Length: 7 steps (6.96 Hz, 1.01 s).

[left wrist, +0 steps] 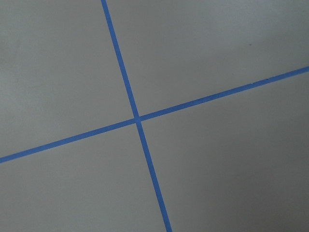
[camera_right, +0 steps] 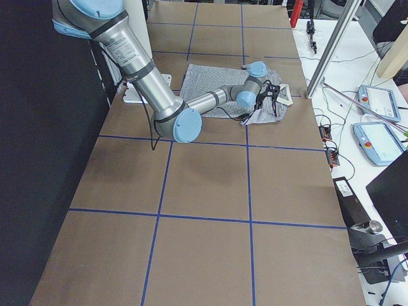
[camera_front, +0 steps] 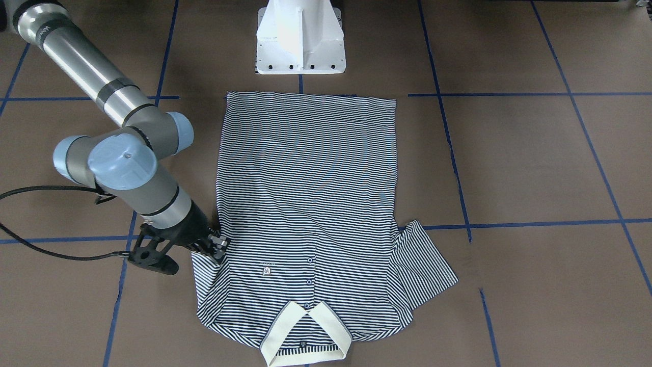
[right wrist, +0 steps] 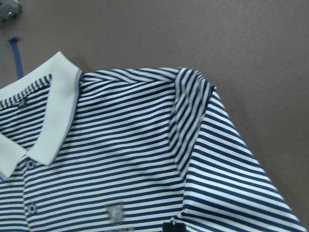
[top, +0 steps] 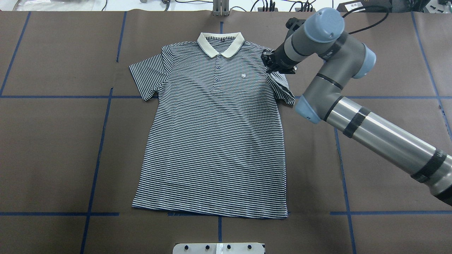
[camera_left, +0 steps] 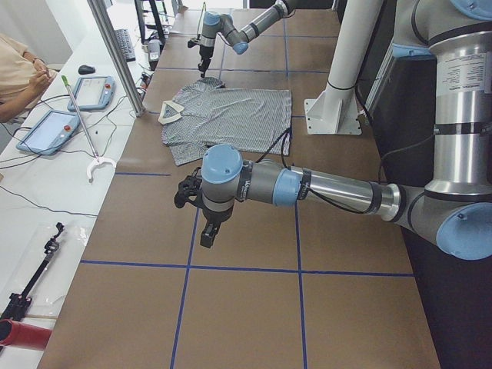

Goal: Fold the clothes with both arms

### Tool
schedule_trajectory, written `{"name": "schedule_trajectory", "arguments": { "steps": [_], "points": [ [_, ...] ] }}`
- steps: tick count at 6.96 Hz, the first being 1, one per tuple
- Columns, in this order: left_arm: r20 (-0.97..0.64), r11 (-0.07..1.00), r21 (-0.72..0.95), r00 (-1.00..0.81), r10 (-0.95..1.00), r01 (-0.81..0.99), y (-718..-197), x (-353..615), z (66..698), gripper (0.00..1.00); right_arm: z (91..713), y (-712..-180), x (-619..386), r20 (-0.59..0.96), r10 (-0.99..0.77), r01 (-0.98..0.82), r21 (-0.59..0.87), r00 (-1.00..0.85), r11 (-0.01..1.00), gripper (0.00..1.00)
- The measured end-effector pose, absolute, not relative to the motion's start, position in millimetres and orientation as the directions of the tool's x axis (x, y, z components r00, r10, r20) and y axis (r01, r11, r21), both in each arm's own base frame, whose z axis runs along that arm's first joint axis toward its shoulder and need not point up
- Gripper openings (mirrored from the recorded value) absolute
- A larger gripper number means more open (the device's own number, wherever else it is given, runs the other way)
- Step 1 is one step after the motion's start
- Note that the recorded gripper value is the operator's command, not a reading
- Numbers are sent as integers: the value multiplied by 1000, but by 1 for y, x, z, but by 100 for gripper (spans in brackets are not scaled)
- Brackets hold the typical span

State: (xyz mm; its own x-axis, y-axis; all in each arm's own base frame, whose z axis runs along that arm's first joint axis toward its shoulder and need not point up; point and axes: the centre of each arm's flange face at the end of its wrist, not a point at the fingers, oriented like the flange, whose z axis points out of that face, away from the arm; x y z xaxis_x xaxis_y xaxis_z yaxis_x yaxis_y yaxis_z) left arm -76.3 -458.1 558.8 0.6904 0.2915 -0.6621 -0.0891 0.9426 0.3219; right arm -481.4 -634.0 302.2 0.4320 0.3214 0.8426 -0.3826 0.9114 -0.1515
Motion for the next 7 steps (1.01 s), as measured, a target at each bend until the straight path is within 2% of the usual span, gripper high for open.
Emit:
{"name": "schedule_trajectory", "arguments": {
  "steps": [2, 6, 7],
  "points": [
    [-660, 940, 328, 691, 296, -89, -458, -76, 557, 100, 271, -644, -523, 823, 346, -423, -144, 451, 895, 0],
    [-659, 939, 332, 691, 299, -89, -458, -76, 556, 100, 252, -672, -551, 794, 371, -483, -112, 482, 868, 0],
    [-658, 938, 334, 690, 300, -89, -458, -76, 555, 100, 251, -675, -554, 791, 373, -487, -109, 486, 866, 82]
  ]
}}
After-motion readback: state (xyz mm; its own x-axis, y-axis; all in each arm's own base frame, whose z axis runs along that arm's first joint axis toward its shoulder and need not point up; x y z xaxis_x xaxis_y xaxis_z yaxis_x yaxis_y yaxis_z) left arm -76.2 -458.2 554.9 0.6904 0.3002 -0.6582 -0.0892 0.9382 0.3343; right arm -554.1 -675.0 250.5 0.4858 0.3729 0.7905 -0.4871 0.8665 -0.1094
